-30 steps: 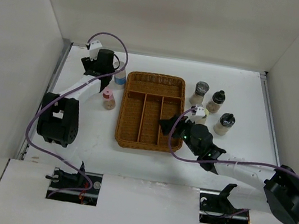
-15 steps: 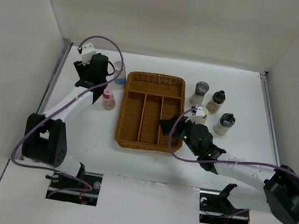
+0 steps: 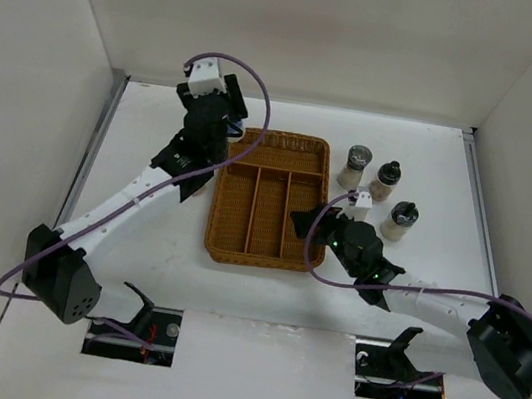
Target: Organize the condiment bottles
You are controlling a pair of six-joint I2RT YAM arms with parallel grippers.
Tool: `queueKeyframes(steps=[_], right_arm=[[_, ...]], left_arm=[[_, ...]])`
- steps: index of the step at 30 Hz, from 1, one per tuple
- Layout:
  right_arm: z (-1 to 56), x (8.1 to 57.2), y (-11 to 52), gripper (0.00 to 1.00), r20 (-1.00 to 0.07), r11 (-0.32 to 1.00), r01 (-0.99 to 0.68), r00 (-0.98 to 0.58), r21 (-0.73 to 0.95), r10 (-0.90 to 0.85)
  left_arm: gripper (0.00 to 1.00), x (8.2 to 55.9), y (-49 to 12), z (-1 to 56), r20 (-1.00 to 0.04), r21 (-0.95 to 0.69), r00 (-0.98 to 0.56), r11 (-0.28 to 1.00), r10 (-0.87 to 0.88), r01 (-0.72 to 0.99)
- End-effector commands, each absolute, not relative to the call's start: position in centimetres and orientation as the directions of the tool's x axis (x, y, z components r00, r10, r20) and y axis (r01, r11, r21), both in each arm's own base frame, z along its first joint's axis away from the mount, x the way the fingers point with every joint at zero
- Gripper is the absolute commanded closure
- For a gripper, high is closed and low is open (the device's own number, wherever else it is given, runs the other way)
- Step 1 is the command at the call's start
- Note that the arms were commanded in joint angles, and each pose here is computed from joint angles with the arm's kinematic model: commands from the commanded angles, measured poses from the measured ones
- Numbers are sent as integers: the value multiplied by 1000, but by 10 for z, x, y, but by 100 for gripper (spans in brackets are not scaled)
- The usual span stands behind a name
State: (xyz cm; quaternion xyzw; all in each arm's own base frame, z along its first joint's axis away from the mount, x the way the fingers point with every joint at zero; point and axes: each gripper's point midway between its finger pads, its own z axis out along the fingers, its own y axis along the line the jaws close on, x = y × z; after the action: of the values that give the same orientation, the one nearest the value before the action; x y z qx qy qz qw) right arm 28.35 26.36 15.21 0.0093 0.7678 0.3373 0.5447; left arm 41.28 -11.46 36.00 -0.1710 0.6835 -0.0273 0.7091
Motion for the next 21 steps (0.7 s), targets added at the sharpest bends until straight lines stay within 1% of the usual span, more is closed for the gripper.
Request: queueKeyframes(steps=[1, 4, 7, 11, 15, 21], right_arm=[[176, 290, 260, 23, -825, 748, -360, -342, 557, 450], [168, 294, 260, 24, -824, 760, -342, -358, 553, 439], [171, 294, 259, 23, -832, 765, -347, -346, 543, 434], [170, 293, 260, 23, -827, 759, -350, -357, 549, 434], [173, 292, 259, 23, -828, 756, -353, -348, 551, 441], [175, 291, 257, 23, -828, 756, -354, -345, 551, 442]], left_arm=[[60, 430, -143, 394, -933, -347, 135, 934, -333, -90], [60, 450, -171, 382, -935, -347, 82, 938, -345, -15], [60, 469, -186, 372, -938, -341, 54, 940, -341, 8], [60, 492, -196, 350, -947, -320, 17, 947, -320, 5], [60, 512, -202, 314, -957, -286, -38, 958, -286, -13], [60, 524, -200, 259, -962, -240, -115, 969, -246, -60]])
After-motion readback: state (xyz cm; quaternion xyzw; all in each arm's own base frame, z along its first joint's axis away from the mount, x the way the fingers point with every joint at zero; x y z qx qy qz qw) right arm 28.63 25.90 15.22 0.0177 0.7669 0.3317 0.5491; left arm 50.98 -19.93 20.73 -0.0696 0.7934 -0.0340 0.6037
